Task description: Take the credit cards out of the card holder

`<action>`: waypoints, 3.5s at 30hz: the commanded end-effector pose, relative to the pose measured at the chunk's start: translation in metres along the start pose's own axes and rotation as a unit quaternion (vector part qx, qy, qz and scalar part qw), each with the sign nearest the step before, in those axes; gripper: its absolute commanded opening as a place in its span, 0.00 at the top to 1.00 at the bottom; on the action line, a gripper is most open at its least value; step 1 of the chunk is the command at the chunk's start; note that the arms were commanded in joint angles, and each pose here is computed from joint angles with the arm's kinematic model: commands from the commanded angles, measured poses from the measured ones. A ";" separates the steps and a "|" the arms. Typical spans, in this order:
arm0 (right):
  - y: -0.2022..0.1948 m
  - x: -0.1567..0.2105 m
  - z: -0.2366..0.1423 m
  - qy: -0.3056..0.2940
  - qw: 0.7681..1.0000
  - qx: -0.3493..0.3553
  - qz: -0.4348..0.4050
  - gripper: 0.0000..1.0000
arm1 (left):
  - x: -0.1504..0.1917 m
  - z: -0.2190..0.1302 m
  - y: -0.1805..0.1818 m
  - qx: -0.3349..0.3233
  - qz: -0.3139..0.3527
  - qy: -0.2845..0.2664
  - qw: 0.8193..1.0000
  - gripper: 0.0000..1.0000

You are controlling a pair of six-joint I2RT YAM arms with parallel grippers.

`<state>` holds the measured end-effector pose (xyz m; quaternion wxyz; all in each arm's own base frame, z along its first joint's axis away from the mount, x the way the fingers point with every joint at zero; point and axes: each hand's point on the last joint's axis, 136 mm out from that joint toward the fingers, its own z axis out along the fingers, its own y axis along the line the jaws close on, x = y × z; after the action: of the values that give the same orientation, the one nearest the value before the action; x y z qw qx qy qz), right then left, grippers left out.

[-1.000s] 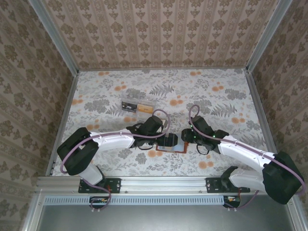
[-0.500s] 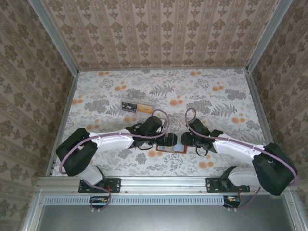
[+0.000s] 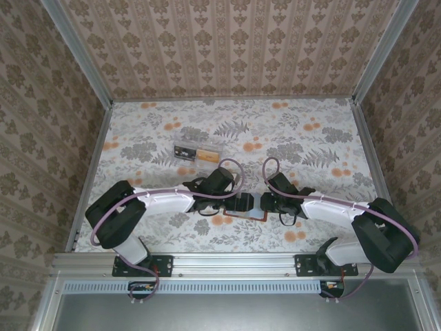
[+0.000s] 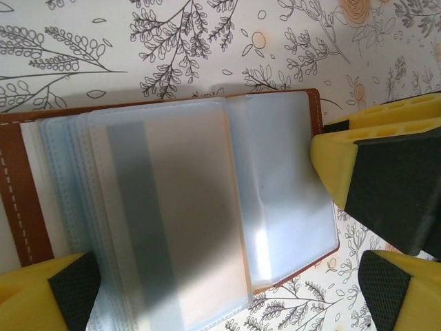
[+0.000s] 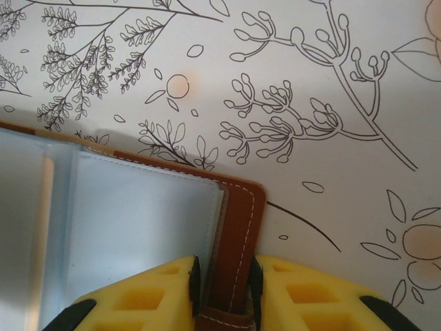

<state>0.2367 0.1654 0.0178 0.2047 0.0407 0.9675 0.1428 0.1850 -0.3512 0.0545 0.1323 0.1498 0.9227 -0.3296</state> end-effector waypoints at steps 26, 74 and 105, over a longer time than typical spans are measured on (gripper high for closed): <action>0.001 -0.004 -0.010 -0.012 1.000 0.007 0.000 0.57 | 0.003 0.002 -0.025 0.041 0.022 0.000 0.999 0.00; -0.001 -0.023 -0.052 -0.054 0.995 0.064 -0.057 0.64 | -0.017 -0.060 0.033 -0.019 -0.023 -0.092 0.995 0.06; 0.054 0.009 0.000 0.040 0.992 -0.107 0.062 0.79 | -0.014 -0.001 0.020 0.005 -0.005 -0.020 1.000 1.00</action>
<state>0.2317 0.2098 0.0354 0.1798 0.0603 0.9557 0.2251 0.2039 -0.3279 0.0418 0.1444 0.1194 0.9268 -0.3256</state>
